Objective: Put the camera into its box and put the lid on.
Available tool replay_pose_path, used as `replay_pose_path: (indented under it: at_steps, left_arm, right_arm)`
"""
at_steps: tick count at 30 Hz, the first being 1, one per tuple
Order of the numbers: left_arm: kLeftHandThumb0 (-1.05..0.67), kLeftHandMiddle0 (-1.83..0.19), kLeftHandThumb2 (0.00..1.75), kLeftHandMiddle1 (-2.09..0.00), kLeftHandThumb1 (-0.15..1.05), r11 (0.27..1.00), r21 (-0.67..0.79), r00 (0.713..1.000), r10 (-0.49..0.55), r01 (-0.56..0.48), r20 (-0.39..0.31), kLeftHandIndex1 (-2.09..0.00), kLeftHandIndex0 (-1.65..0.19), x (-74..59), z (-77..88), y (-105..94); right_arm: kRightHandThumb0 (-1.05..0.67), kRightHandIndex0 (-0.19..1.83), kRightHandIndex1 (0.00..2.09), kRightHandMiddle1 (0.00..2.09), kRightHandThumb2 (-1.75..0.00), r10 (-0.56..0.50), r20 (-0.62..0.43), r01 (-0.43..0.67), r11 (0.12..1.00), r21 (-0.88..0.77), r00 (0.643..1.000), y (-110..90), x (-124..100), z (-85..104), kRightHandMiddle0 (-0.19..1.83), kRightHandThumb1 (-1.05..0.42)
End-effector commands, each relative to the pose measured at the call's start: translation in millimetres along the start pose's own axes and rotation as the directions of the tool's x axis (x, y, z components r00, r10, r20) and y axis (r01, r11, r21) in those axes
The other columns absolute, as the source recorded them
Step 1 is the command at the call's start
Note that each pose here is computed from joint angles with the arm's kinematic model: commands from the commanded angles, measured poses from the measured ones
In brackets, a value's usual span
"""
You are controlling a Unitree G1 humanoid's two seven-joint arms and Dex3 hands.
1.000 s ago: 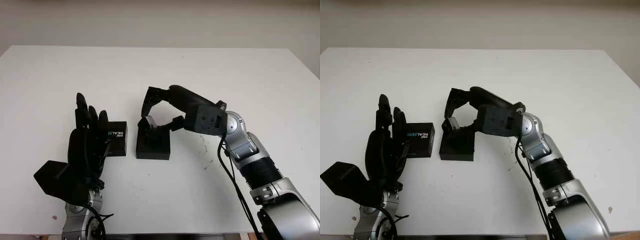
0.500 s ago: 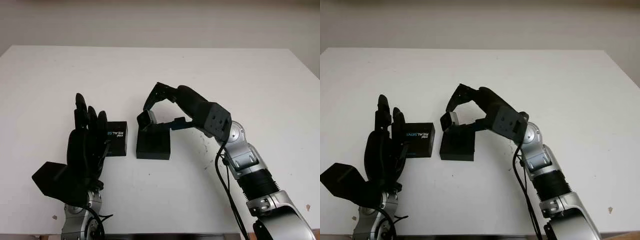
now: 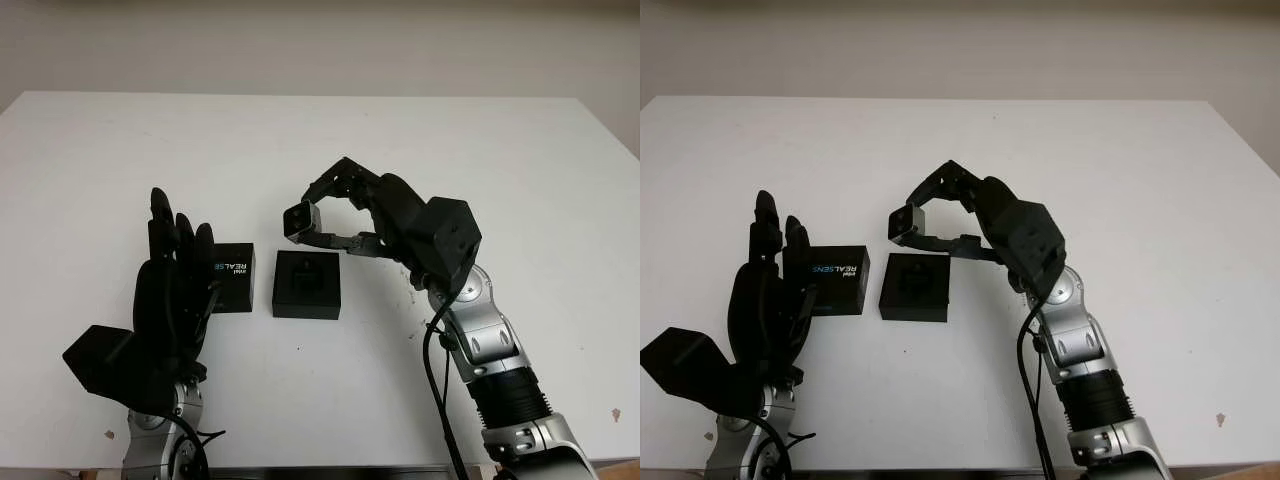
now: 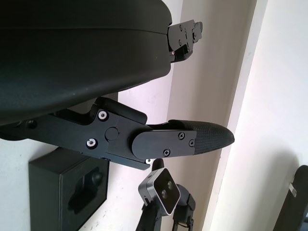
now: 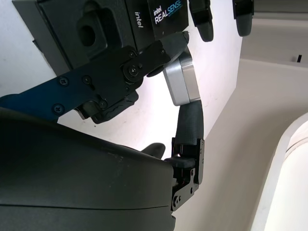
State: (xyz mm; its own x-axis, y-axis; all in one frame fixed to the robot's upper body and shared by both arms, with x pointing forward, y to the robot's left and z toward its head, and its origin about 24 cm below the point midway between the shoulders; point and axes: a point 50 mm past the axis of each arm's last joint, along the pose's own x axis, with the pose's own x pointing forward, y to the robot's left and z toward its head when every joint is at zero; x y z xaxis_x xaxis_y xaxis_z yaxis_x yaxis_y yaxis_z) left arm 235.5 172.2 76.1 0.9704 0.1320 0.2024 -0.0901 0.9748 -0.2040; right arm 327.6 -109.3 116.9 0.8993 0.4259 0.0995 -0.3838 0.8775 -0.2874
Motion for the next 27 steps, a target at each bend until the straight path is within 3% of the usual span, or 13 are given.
replay_pose_path:
  at_steps: [1,27]
  left_arm:
    - [-0.66,0.19,0.42,0.00,1.05,1.000,0.008,1.000,0.001,-0.001,0.003,0.00,0.19,-1.7,-0.2,1.8]
    - [-0.67,0.19,0.41,-0.02,1.05,1.000,0.010,1.000,0.005,-0.005,-0.005,-0.01,0.19,-1.4,-1.6,0.9]
  right_arm:
    - [-0.42,0.12,0.42,1.66,-0.05,-0.011,0.011,0.011,0.999,0.030,1.000,1.0,-2.6,1.6,0.27,-0.99]
    - [-0.42,0.18,0.27,1.68,-0.06,0.011,-0.131,0.012,0.984,0.175,0.991,15.3,-26.2,-25.5,0.21,-1.00]
